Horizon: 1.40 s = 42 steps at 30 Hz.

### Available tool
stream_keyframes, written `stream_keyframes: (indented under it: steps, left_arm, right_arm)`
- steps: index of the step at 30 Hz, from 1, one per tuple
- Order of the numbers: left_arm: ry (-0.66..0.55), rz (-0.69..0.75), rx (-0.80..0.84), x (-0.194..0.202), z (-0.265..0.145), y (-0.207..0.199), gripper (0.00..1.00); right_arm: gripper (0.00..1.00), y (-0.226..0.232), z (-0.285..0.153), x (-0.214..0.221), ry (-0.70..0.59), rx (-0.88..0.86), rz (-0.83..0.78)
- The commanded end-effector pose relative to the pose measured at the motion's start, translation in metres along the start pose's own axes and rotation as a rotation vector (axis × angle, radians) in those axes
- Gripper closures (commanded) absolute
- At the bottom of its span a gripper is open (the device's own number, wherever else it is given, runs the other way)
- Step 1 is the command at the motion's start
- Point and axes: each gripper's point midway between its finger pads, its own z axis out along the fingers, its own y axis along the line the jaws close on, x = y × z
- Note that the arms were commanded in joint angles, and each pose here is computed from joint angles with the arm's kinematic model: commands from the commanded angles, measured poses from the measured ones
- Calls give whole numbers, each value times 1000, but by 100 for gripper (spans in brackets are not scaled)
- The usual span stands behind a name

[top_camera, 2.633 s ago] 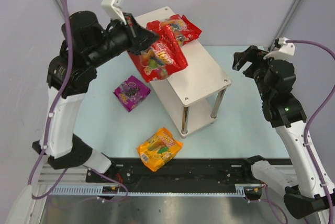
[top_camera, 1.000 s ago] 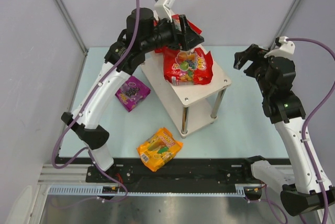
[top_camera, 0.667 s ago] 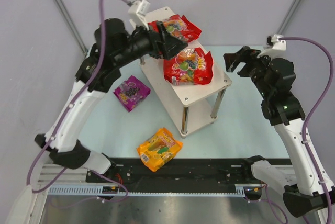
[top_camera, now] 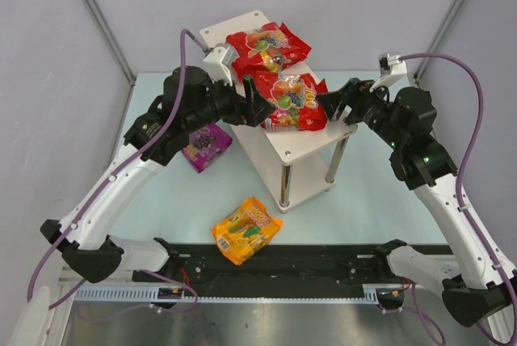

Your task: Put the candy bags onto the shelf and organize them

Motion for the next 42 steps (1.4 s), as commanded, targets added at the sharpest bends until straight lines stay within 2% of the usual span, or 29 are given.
stream_keyframes:
  steps: [1,15,28,42]
  left_arm:
    - [-41,35,16,-11,-2,-6,12]
    - [-20,38,93,-2,2,-27,18]
    - [11,39,184,9,13,-66,19]
    - [-17,104,33,-7,15,-38,16]
  right_arm:
    - [24,18,-1,-11,-25,-73,14]
    - [49,31,13,0,27,-185,50]
    - [47,15,32,-14,-14,-199,82]
    - [47,11,56,-19,-10,-210,89]
